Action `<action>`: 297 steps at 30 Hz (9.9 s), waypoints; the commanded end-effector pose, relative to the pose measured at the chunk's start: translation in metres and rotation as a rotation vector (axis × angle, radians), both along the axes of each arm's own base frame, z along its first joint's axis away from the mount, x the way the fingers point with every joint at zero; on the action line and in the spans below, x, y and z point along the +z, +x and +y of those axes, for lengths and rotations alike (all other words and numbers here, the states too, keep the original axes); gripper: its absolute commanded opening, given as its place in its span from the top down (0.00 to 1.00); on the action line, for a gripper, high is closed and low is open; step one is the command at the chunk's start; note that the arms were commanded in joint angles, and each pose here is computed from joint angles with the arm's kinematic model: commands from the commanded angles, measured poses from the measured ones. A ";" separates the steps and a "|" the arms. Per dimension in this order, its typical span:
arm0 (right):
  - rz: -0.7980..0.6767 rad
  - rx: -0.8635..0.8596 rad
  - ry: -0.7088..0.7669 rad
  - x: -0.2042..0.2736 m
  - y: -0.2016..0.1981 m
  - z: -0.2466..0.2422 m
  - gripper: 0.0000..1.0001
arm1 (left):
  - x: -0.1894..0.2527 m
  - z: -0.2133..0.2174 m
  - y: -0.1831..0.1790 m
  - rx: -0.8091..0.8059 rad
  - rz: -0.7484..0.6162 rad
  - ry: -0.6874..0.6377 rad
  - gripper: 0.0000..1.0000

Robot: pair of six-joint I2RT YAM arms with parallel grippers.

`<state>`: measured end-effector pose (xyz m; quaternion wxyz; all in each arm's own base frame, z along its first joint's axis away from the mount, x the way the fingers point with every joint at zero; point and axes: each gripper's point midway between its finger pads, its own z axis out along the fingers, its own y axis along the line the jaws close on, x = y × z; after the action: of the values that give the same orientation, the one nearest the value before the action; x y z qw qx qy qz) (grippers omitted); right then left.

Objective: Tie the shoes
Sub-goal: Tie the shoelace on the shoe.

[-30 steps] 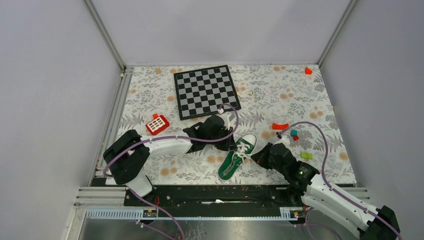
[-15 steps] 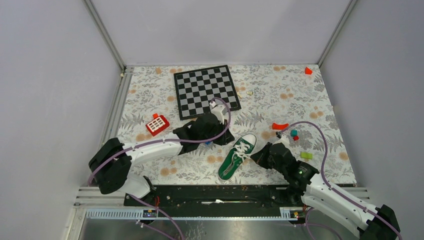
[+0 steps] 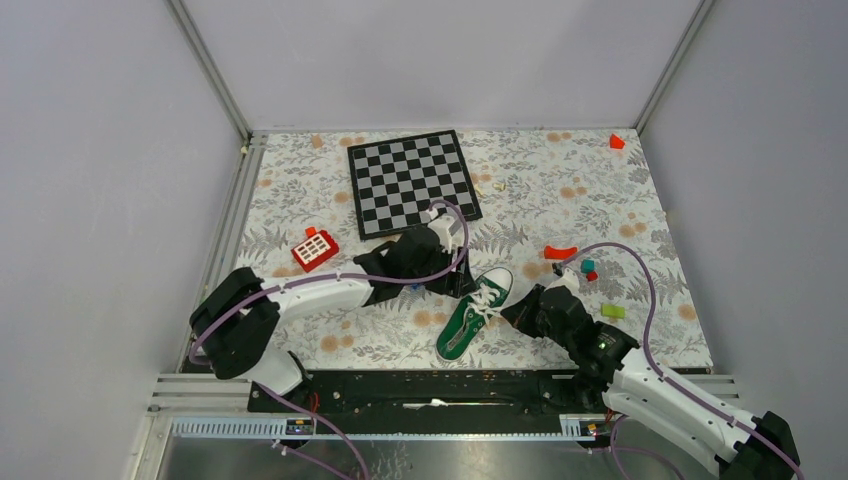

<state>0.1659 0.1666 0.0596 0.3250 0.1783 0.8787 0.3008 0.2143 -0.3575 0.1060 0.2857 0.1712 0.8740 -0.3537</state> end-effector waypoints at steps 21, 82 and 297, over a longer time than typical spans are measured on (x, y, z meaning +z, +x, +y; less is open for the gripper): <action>-0.041 0.001 0.024 0.014 0.008 0.006 1.00 | 0.023 -0.014 0.020 -0.016 0.067 -0.178 0.28; -0.036 0.014 0.031 0.018 0.010 0.011 1.00 | 0.015 -0.016 0.013 0.051 0.346 -0.129 0.60; 0.198 -0.383 0.482 -0.015 0.008 -0.001 1.00 | -0.036 0.027 0.025 0.025 0.298 0.150 1.00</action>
<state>0.1790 0.1868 0.0729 0.2243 0.4148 0.7472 0.4683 0.2323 -0.3265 0.0581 0.1235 0.1275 0.9415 -0.2864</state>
